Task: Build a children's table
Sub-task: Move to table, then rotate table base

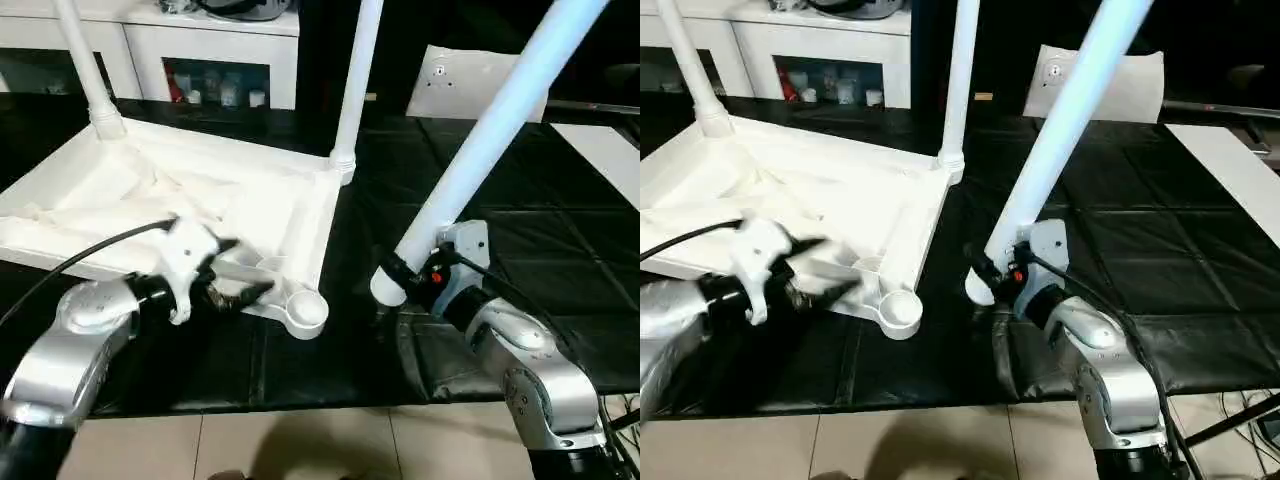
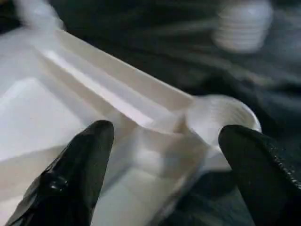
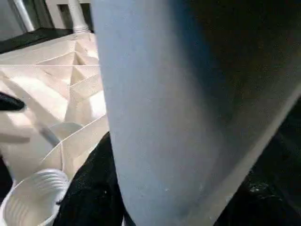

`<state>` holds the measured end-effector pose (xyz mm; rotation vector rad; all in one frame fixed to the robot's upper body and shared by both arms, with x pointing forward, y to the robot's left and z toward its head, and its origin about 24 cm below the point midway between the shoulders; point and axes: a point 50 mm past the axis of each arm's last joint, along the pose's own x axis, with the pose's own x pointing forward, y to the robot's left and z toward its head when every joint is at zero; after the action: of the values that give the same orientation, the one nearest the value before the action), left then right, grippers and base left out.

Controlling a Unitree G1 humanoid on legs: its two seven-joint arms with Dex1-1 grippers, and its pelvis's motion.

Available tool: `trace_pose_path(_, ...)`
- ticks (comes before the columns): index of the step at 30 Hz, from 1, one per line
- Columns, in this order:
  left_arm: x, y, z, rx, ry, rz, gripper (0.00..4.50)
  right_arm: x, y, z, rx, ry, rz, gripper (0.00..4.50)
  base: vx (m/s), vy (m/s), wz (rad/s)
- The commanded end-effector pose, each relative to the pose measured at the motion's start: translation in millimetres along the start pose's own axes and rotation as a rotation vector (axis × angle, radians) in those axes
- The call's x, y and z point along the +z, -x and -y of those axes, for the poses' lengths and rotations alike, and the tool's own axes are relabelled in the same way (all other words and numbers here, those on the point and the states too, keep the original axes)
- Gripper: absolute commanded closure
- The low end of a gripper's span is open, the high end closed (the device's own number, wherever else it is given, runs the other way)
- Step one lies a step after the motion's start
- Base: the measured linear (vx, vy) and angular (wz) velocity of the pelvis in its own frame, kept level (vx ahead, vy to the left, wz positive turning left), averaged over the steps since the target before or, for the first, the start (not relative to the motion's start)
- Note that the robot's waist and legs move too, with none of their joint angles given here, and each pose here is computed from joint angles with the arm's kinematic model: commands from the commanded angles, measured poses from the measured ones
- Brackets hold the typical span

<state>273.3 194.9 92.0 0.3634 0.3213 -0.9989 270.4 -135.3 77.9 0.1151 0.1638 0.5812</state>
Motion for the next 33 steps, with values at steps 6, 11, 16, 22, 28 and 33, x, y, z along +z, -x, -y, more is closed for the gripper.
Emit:
trace_pose_path(6, -6.3, -10, -15.1, -0.213, -0.175, -0.164, 1.19, 0.3, 5.3, -3.2, 0.107, 0.027, -0.024, 2.6, 0.0, 0.0, 0.0)
trace_pose_path(11, -7.4, -13, -25.8, -0.284, -0.232, -0.224, 1.65, -3.3, 6.7, -5.6, 0.142, 0.039, -0.051, 2.6, 0.0, 0.0, 0.0)
trace_pose_path(16, -5.1, -17, -38.6, -0.334, -0.273, -0.266, 2.11, -3.8, 7.9, -3.9, 0.138, 0.043, -0.056, 2.6, 0.0, 0.0, 0.0)
trace_pose_path(22, -5.0, -19, -45.3, -0.36, -0.275, -0.277, 2.54, -4.6, 9.1, -4.1, 0.14, 0.049, -0.058, 2.6, 0.0, 0.0, 0.0)
trace_pose_path(28, -6.9, -19, -48.9, -0.383, -0.271, -0.298, 2.96, -5.7, 9.8, -5.4, 0.151, 0.047, -0.06, 2.6, 0.0, 0.0, 0.0)
trace_pose_path(33, -8.0, -19, -48.9, -0.408, -0.265, -0.304, 3.38, -6.2, 10.0, -6.3, 0.162, 0.047, -0.066, 2.6, 0.0, 0.0, 0.0)
